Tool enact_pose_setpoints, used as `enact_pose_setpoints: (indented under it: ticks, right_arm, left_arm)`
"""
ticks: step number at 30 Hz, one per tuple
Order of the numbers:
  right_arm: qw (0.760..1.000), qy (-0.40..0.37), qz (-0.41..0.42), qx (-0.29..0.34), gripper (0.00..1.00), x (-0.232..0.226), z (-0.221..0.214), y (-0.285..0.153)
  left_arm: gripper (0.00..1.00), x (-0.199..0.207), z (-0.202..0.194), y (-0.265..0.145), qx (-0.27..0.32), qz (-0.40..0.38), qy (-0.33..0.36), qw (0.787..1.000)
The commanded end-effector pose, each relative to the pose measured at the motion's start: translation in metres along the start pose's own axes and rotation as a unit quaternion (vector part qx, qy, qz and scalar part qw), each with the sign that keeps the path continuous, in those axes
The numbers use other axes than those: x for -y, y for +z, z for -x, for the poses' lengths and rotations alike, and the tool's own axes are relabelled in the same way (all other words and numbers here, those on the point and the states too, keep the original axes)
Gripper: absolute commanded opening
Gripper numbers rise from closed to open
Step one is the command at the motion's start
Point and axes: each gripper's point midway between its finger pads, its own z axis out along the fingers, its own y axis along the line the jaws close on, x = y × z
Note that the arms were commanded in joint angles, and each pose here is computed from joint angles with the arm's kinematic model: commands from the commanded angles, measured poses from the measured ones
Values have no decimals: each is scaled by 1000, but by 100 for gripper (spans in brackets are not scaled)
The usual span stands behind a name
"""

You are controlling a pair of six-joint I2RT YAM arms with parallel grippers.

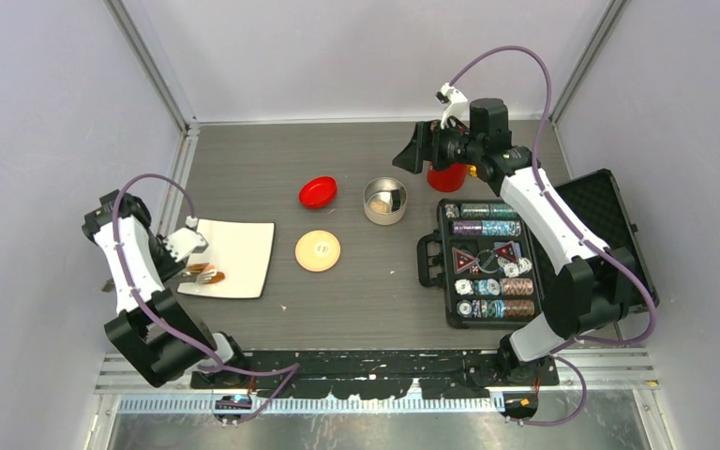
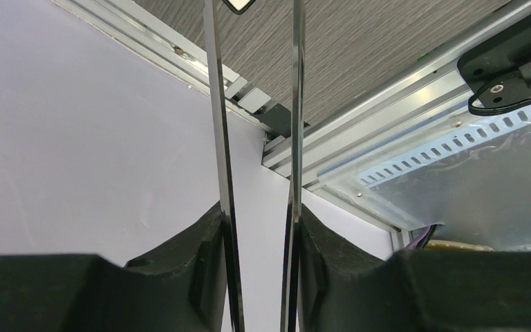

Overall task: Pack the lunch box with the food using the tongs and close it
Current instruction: Adjust the fake food on the plate.

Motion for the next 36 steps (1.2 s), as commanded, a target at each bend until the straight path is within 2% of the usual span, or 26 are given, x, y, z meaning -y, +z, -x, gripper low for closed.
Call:
enact_pose_setpoints:
  ticks: [1,13,20,25,28,36]
  right_arm:
    - [999,-24,-2,28,92,-5,19,-9]
    - [999,-19,-3,29,92,-2,22,-4]
    - [999,-21,-4,30,92,-2,24,-4]
    - [999,-22,-5,29,92,-1,22,-4]
    - [999,-24,-6,30,92,-1,22,-5]
    - [999,-27,-8,29,92,-1,20,-8]
  left_arm:
    - [34,4,5,0,8,-1,15,1000]
    - [33,27,47,-1,30,-29,-1,999]
    - [33,15,78,0,44,-38,-68,996]
    - [33,6,100,-6,68,-68,-145,985]
    - [33,2,106,-8,74,-73,-169,980]
    - [47,-3,105,-20,87,-59,-134,985]
